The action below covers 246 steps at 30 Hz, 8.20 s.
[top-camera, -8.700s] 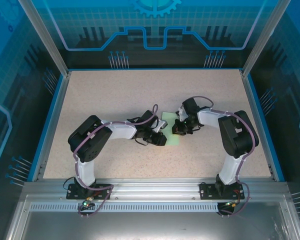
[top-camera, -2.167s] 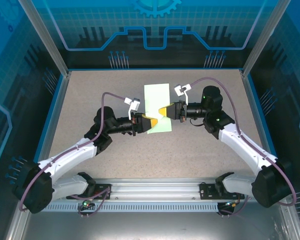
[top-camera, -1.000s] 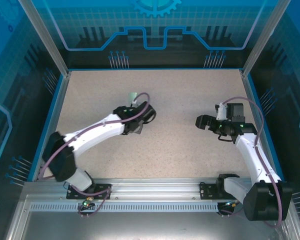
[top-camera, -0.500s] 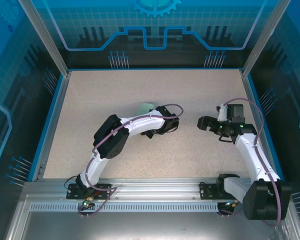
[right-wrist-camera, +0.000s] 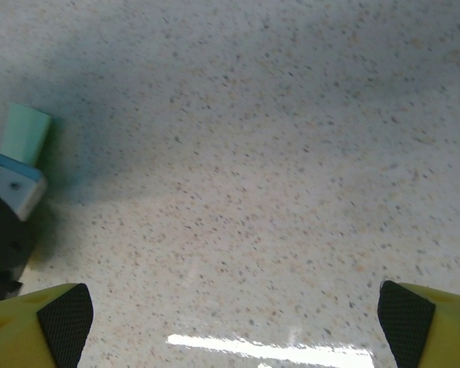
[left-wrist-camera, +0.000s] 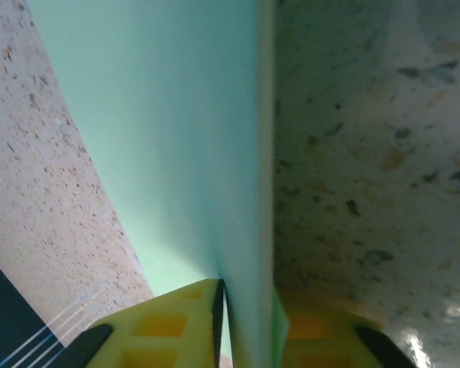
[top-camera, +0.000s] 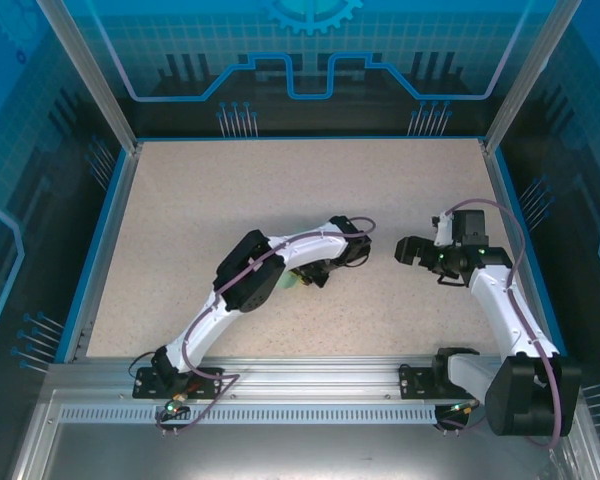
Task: Fold a paper plane with a square sheet of paper (fold left side to right side)
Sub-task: Turn over the paper at the center of the table, then third fold the triangle at the center of the table.
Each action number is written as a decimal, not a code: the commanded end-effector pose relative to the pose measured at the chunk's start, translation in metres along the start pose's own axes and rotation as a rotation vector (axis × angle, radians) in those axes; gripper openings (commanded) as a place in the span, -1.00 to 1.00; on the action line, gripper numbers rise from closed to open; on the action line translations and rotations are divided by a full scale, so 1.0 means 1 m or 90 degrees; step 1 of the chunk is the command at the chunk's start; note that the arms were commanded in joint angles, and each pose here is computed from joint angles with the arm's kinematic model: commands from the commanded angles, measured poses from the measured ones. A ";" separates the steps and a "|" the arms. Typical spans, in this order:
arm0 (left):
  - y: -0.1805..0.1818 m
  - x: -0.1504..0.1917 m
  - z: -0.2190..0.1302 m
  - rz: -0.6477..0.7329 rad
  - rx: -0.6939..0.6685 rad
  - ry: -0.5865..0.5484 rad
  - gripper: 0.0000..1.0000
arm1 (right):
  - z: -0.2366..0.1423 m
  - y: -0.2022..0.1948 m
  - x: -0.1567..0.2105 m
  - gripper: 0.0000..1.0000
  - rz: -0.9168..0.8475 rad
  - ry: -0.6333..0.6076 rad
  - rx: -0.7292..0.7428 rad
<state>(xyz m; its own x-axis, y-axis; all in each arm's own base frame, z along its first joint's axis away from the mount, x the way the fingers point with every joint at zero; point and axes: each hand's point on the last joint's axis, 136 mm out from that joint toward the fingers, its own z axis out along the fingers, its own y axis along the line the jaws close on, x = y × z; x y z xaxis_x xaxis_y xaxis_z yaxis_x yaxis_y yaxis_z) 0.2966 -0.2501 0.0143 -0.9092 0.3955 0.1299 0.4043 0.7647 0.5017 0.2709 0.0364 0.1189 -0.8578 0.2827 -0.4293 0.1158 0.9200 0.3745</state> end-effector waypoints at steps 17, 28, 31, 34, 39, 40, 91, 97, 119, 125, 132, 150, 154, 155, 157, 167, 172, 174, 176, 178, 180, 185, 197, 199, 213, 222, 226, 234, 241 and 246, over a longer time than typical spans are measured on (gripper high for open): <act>-0.064 -0.041 -0.108 -0.019 0.549 -0.095 0.45 | -0.010 -0.015 0.010 0.98 0.018 0.043 0.052; -0.028 -0.054 -0.156 -0.069 0.755 -0.200 0.98 | 0.001 0.000 0.006 0.98 0.017 0.032 -0.014; -0.007 -0.055 -0.165 -0.099 0.814 -0.244 0.97 | 0.006 0.005 0.004 0.99 0.017 0.035 -0.028; 0.022 -0.053 -0.173 -0.129 0.854 -0.305 0.96 | 0.013 0.009 0.003 0.98 0.015 0.041 -0.031; 0.068 -0.050 -0.169 -0.200 0.875 -0.393 0.94 | 0.025 0.020 0.000 0.98 -0.002 0.050 -0.017; 0.077 -0.049 -0.165 -0.218 0.879 -0.406 0.94 | 0.029 0.023 -0.001 0.98 -0.009 0.055 -0.010; 0.027 -0.019 0.000 -0.334 0.856 -0.142 -0.35 | 0.151 0.173 -0.002 0.54 -0.151 0.166 -0.112; 0.015 -0.017 -0.008 -0.326 0.858 -0.144 -0.60 | 0.126 0.158 0.005 0.55 -0.225 0.130 -0.124; 0.003 -0.003 -0.031 -0.345 0.921 -0.111 -0.88 | 0.081 0.197 0.131 0.63 -0.825 -0.148 -0.170; 0.000 -0.004 -0.034 -0.348 0.942 -0.099 -0.90 | 0.094 0.219 0.137 0.64 -0.891 -0.169 -0.147; 0.001 -0.001 -0.035 -0.344 0.941 -0.094 -0.92 | 0.108 0.230 0.131 0.56 -0.888 -0.176 -0.126; 0.001 -0.001 -0.030 -0.340 0.923 -0.087 -0.86 | 0.110 0.223 0.142 -0.80 -0.867 -0.095 -0.141; 0.003 0.000 -0.029 -0.333 0.907 -0.090 -0.68 | 0.110 0.220 0.149 -1.00 -0.862 -0.071 -0.154; 0.006 0.001 -0.029 -0.332 0.900 -0.095 -0.58 | 0.110 0.219 0.150 -1.00 -0.859 -0.064 -0.158; 0.015 0.003 -0.031 -0.331 0.884 -0.110 -0.44 | 0.111 0.218 0.153 -1.00 -0.854 -0.051 -0.162; 0.063 0.007 -0.052 -0.312 0.847 -0.174 -0.32 | 0.110 0.216 0.153 -1.00 -0.802 -0.002 -0.194; 0.048 -0.021 -0.062 -0.259 0.869 -0.171 -0.47 | 0.112 0.215 0.151 -1.00 -0.784 0.007 -0.200; 0.039 -0.035 -0.060 -0.237 0.869 -0.161 -0.50 | 0.112 0.216 0.150 -1.00 -0.780 0.009 -0.202; 0.030 -0.047 -0.055 -0.223 0.866 -0.149 -0.51 | 0.112 0.215 0.150 -1.00 -0.778 0.013 -0.204; 0.023 -0.058 -0.052 -0.214 0.868 -0.141 -0.52 | 0.111 0.216 0.150 -1.00 -0.773 0.016 -0.209; 0.015 -0.066 -0.053 -0.198 0.871 -0.139 -0.53 | 0.111 0.216 0.150 -1.00 -0.769 0.020 -0.215; -0.002 -0.072 -0.045 -0.172 0.858 -0.117 -0.54 | 0.111 0.215 0.151 -1.00 -0.757 0.031 -0.228; -0.023 -0.049 0.001 -0.173 0.815 -0.057 -0.59 | 0.105 0.216 0.143 -1.00 -0.677 0.085 -0.300; -0.024 -0.048 0.004 -0.173 0.813 -0.055 -0.60 | 0.105 0.215 0.137 -1.00 -0.649 0.096 -0.309; -0.027 -0.047 0.005 -0.163 0.812 -0.056 -0.63 | 0.129 0.188 0.119 -1.00 -0.522 0.179 -0.307; -0.027 -0.047 0.004 -0.161 0.811 -0.055 -0.65 | 0.138 0.180 0.105 -1.00 -0.488 0.172 -0.284; -0.028 -0.046 0.004 -0.160 0.811 -0.053 -0.66 | 0.141 0.177 0.099 -1.00 -0.476 0.168 -0.273; -0.029 -0.046 0.003 -0.159 0.811 -0.054 -0.66 | 0.146 0.173 0.097 -1.00 -0.473 0.175 -0.257; -0.028 -0.046 0.003 -0.157 0.811 -0.056 -0.67 | 0.150 0.170 0.097 -1.00 -0.470 0.179 -0.247; -0.028 -0.046 0.003 -0.158 0.811 -0.055 -0.67 | 0.151 0.168 0.096 -1.00 -0.467 0.177 -0.240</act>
<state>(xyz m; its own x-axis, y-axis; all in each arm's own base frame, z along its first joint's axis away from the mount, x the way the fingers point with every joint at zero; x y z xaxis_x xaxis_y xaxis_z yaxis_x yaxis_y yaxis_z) 0.3488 -0.2955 0.0161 -0.9900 0.1409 0.0048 0.0970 0.7054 -0.7021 0.2762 0.2640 0.0172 -0.7245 -0.4897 -0.4851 -0.6738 0.6514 0.3488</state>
